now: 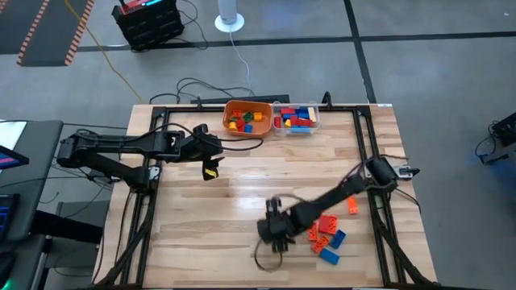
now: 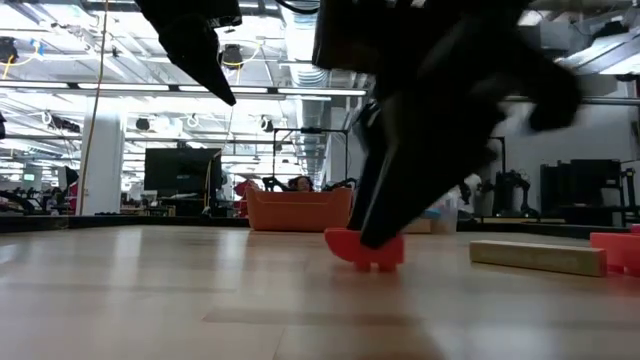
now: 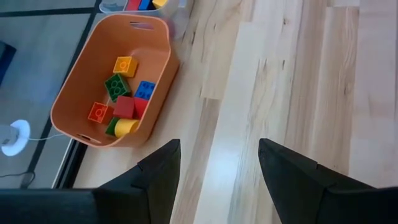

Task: Sort blocks by size
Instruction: Put the small orange game piece into the orange bin

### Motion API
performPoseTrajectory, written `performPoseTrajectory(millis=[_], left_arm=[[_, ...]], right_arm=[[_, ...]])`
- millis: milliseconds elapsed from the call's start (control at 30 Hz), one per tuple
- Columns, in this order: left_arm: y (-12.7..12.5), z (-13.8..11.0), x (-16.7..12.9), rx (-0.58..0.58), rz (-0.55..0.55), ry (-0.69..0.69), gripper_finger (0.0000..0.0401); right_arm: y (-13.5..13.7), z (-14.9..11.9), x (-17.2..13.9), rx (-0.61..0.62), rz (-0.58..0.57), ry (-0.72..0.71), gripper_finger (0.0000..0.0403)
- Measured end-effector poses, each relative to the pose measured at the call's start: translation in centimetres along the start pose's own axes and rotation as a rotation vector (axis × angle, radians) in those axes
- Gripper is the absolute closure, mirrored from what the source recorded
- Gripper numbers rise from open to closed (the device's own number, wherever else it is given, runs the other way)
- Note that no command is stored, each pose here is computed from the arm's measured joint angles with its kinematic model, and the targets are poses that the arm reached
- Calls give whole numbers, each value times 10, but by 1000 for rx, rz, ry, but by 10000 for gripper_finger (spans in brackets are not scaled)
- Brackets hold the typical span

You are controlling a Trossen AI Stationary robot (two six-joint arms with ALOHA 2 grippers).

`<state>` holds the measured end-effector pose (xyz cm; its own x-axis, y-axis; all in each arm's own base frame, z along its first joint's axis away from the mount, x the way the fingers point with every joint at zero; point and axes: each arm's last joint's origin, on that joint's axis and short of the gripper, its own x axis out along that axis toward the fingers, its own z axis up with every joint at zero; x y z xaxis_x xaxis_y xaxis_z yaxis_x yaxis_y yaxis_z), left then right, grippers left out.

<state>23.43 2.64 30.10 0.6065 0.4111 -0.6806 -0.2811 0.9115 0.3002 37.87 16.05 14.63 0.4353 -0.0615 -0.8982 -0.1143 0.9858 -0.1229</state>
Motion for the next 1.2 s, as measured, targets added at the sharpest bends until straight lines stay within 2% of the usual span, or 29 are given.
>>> performPoseTrajectory(millis=[167,267,433,500,633,733,833,1000,1200], left_arm=[[0,0,0,32,0,-1,189],[-1,-1,3,47,1,-8,189],[-7,-14,16,74,-8,-7,189],[-12,-17,23,69,-59,-44,189],[-26,-23,33,87,-218,-153,189],[-36,-27,37,106,-250,-236,189],[-45,-27,37,100,-269,-313,189],[-68,-25,55,103,-307,-326,189],[-94,-23,89,60,-337,-356,189]], right_arm=[[-48,9,-8,-50,-38,-2,208],[-71,18,-28,-53,-57,-59,208],[-89,23,-54,-37,-76,-119,206],[-95,20,-56,-39,-83,-86,202],[-99,4,-55,-30,-114,31,194],[-99,-19,-51,-25,-130,61,192],[-105,-44,-49,33,-136,24,193],[-121,-76,-58,150,-178,-168,193],[-134,-105,-62,302,-289,-443,193]])
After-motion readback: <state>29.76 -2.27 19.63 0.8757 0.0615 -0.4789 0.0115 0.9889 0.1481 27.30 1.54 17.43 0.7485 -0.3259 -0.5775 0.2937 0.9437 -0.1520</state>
